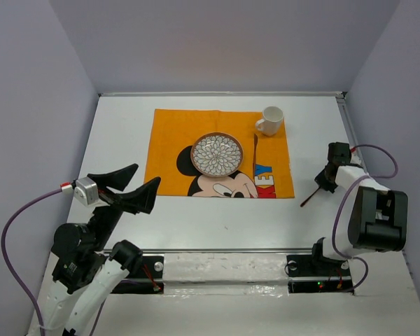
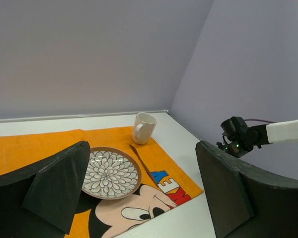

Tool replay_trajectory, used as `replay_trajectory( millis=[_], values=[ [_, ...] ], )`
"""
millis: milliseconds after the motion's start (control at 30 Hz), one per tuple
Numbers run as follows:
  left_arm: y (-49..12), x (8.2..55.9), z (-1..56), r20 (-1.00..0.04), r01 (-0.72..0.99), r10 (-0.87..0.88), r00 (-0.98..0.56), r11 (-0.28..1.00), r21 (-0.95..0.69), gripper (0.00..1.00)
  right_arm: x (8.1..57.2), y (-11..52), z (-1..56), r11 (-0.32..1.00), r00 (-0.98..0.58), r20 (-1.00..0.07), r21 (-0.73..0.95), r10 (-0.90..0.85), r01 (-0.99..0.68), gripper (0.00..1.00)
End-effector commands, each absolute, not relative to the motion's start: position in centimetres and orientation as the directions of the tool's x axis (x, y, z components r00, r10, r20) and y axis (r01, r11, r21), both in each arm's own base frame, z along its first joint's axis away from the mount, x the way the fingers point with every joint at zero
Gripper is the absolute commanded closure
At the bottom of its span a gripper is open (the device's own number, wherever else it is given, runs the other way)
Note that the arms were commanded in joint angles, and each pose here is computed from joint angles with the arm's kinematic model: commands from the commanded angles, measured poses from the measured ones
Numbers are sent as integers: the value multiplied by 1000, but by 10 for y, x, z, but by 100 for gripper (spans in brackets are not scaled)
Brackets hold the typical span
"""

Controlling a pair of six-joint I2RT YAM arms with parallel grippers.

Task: Set the dinner table for one person

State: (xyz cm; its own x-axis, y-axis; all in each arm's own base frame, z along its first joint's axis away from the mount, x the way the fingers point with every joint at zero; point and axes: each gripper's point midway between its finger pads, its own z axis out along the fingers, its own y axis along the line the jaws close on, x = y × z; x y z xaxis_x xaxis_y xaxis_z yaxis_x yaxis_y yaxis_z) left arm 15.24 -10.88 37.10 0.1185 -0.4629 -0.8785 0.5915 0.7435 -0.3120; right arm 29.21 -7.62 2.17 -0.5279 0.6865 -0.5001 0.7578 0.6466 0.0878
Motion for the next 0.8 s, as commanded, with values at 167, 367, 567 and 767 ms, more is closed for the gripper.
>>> replay_trajectory(
  millis=[167,367,567,767],
  values=[
    [-109,154,384,-875,596,-461,146,747,-294,1,333,-3,130,836,-463,-759,189,457,515,100],
    [-114,166,376,-892,574,-437,118,763,-298,1,354,120,187,916,-476,-784,314,398,250,100],
    [-106,182,369,-898,504,-425,117,804,-315,1,385,274,220,922,-525,-791,386,313,-32,100],
    [-105,194,362,-907,467,-408,100,825,-319,1,419,403,210,885,-564,-784,427,259,-187,100]
  ],
)
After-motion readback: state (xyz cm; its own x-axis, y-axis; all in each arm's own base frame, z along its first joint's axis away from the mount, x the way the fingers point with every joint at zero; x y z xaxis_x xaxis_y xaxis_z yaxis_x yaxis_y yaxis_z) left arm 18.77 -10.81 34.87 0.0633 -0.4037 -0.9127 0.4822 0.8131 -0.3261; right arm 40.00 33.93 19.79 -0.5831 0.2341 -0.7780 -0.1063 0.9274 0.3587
